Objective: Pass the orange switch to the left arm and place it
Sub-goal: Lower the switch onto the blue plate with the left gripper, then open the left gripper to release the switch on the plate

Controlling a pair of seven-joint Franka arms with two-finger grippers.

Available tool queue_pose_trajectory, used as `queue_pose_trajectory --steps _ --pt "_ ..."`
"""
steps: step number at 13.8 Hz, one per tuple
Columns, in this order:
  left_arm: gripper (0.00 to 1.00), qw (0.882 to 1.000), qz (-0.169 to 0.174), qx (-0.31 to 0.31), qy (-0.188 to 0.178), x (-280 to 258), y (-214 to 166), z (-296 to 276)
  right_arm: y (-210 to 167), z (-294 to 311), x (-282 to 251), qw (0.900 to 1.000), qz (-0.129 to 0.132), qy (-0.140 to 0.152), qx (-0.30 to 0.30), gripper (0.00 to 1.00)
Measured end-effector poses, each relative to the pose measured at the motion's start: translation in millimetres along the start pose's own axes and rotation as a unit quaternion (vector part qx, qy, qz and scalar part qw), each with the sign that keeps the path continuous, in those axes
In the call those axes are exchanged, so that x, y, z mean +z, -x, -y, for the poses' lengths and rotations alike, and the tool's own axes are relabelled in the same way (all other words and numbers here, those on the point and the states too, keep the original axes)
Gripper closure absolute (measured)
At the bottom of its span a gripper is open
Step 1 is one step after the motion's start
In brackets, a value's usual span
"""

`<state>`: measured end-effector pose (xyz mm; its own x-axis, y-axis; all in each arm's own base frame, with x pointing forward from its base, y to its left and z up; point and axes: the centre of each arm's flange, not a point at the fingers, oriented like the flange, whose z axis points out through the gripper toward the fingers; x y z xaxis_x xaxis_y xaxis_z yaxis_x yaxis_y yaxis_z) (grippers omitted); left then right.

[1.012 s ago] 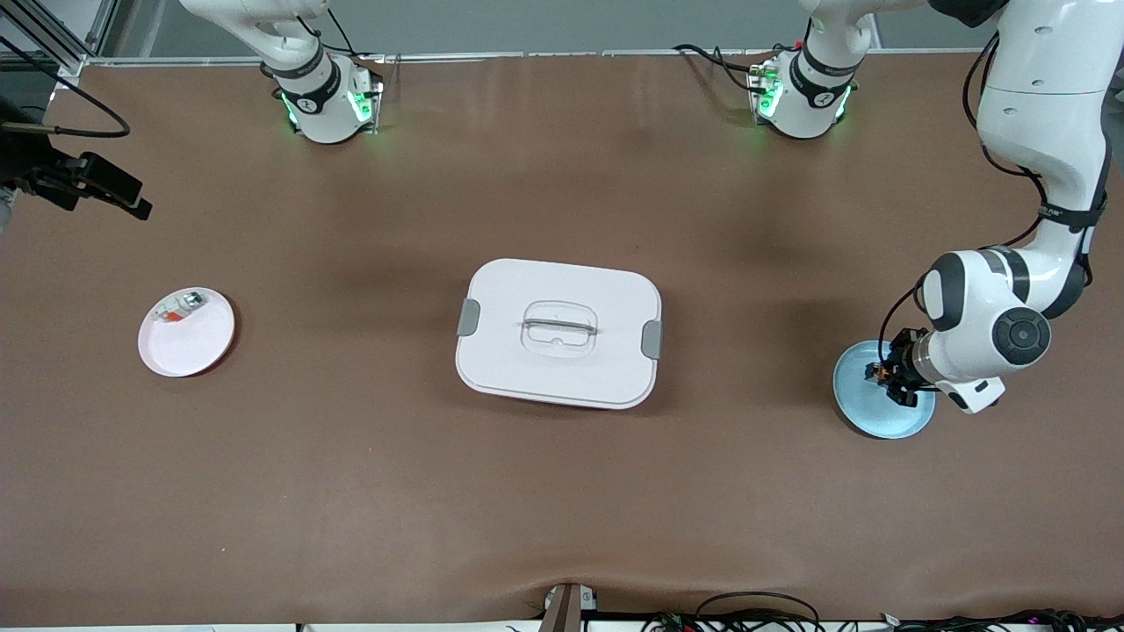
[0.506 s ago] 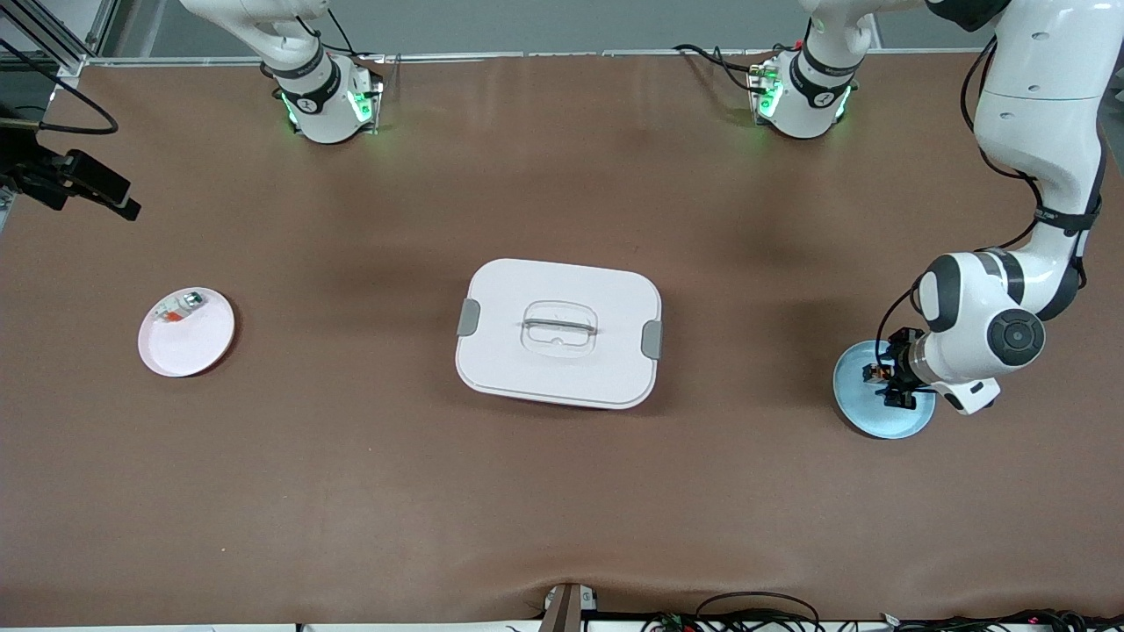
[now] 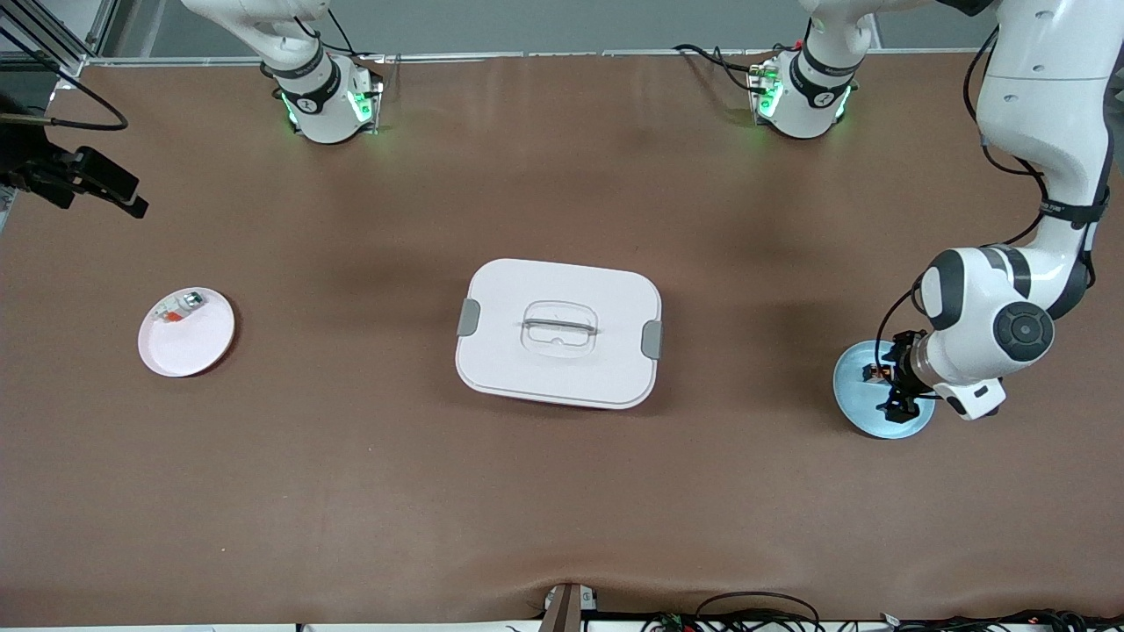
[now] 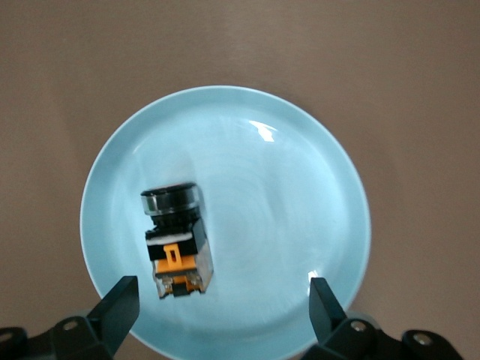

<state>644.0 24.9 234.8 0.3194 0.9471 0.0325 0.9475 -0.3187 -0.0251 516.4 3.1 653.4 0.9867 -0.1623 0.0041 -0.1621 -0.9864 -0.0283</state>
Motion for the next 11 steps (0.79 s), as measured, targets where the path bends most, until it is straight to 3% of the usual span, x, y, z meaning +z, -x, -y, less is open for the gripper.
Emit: queue_pose_trajectory --steps 3,6,8,11 --pt "0.0 0.995 -0.003 0.103 0.006 -31.3 6.6 -2.2 -0.2 -1.4 -1.6 1.0 -0.006 0.0 0.001 0.0" --pt "0.0 0.974 -0.007 0.228 0.011 -46.0 10.5 -2.6 -1.0 -3.0 -1.4 1.0 -0.008 0.005 0.002 0.0" --pt "0.0 0.943 -0.01 0.333 0.013 -51.9 12.8 -3.0 -1.5 -3.7 -1.0 1.0 -0.01 0.007 0.002 0.0" --pt "0.0 0.876 -0.017 0.481 0.018 -62.7 19.3 -4.5 -2.0 -3.6 -0.7 1.0 -0.012 0.007 0.001 0.0"
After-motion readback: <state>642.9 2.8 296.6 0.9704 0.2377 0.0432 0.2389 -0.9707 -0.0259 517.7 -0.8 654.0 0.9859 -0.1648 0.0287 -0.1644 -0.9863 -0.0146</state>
